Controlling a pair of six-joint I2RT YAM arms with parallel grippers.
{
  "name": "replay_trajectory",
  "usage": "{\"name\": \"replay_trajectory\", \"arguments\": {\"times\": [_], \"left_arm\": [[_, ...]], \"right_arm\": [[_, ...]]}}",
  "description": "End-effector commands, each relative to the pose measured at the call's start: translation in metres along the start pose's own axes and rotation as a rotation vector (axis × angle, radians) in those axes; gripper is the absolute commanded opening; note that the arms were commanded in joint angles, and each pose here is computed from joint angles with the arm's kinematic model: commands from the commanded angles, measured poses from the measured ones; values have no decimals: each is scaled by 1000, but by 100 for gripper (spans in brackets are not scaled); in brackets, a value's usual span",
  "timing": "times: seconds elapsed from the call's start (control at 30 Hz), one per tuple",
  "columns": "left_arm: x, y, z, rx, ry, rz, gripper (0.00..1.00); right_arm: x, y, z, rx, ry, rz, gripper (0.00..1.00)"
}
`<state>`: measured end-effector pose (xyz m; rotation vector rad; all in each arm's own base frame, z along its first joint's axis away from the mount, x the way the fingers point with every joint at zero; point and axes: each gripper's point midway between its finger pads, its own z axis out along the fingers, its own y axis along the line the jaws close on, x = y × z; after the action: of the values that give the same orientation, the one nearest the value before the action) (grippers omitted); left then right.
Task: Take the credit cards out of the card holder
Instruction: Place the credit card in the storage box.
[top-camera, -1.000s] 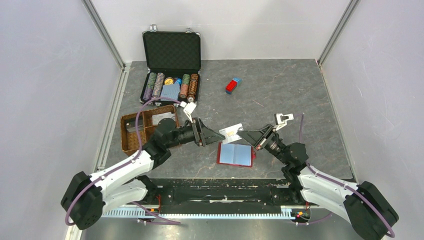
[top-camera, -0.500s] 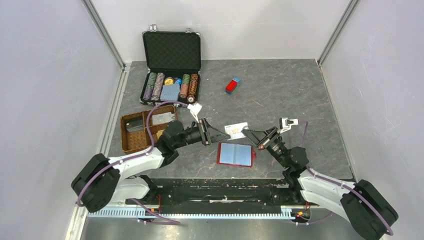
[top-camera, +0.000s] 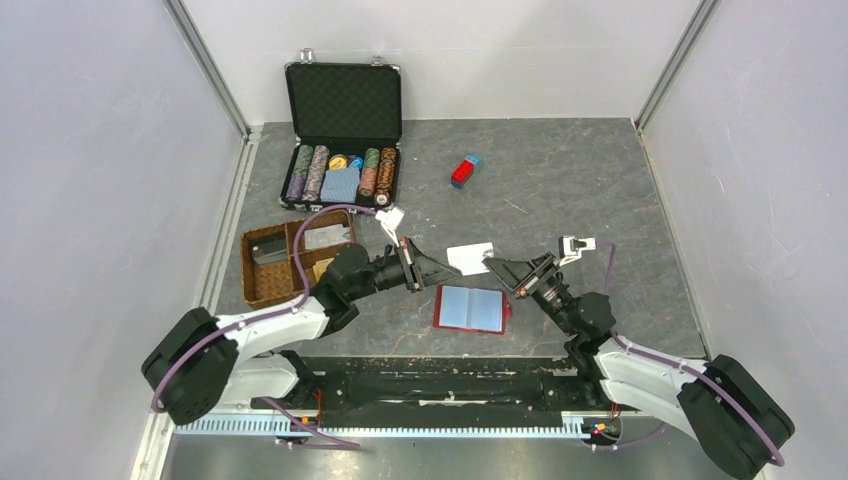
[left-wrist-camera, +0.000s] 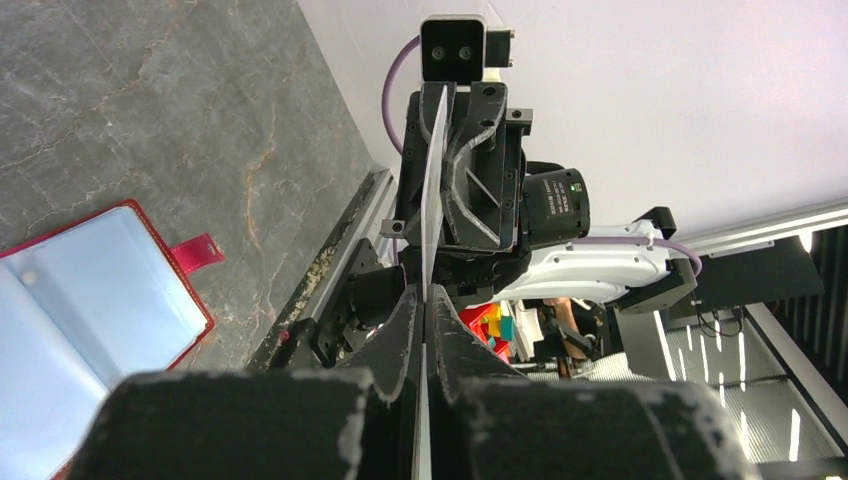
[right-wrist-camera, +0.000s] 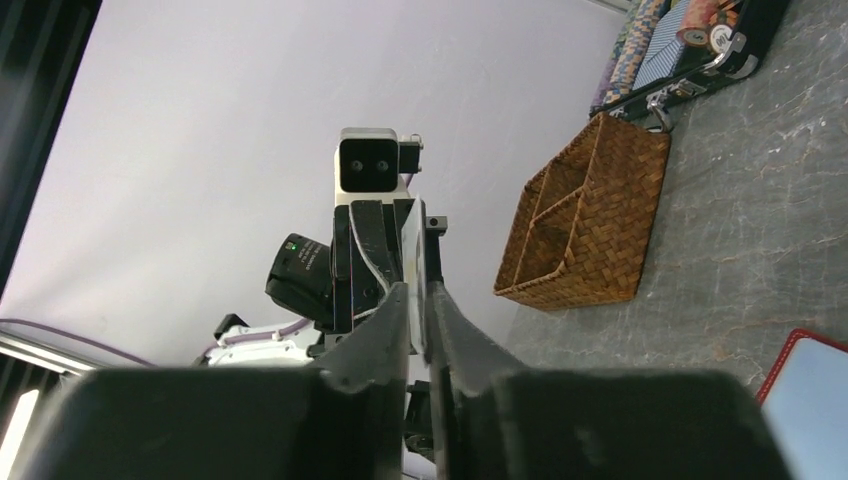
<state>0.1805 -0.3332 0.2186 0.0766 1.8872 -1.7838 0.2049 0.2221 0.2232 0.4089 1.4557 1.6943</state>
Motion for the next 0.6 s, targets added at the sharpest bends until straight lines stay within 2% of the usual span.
{"name": "replay_trajectory", "arguments": {"times": [0.0,0.13,0.23,0.37,0.43,0.5,0.57], "left_arm": [[-20,-2,-9,-60,-86,97,2],[-34,2,-24,-123,-114,120,2],[-43,10,-38,-195,-83,151,2],[-68,21,-68,-284,-110,166,2],[-81,26,-84,-353,-126,178,2],[-91,33,-100,-445,-125,203,2],[-102,41,-115,-539,-124,212,2]], "right_arm": [[6,-21,-20,39,7,-37,20],[8,-18,-14,37,35,-129,44],[8,-13,-5,41,70,-240,59],[10,-12,2,74,132,-371,78],[11,-13,2,94,159,-415,91],[11,-15,2,109,172,-448,98],[11,-17,0,118,179,-470,98]]}}
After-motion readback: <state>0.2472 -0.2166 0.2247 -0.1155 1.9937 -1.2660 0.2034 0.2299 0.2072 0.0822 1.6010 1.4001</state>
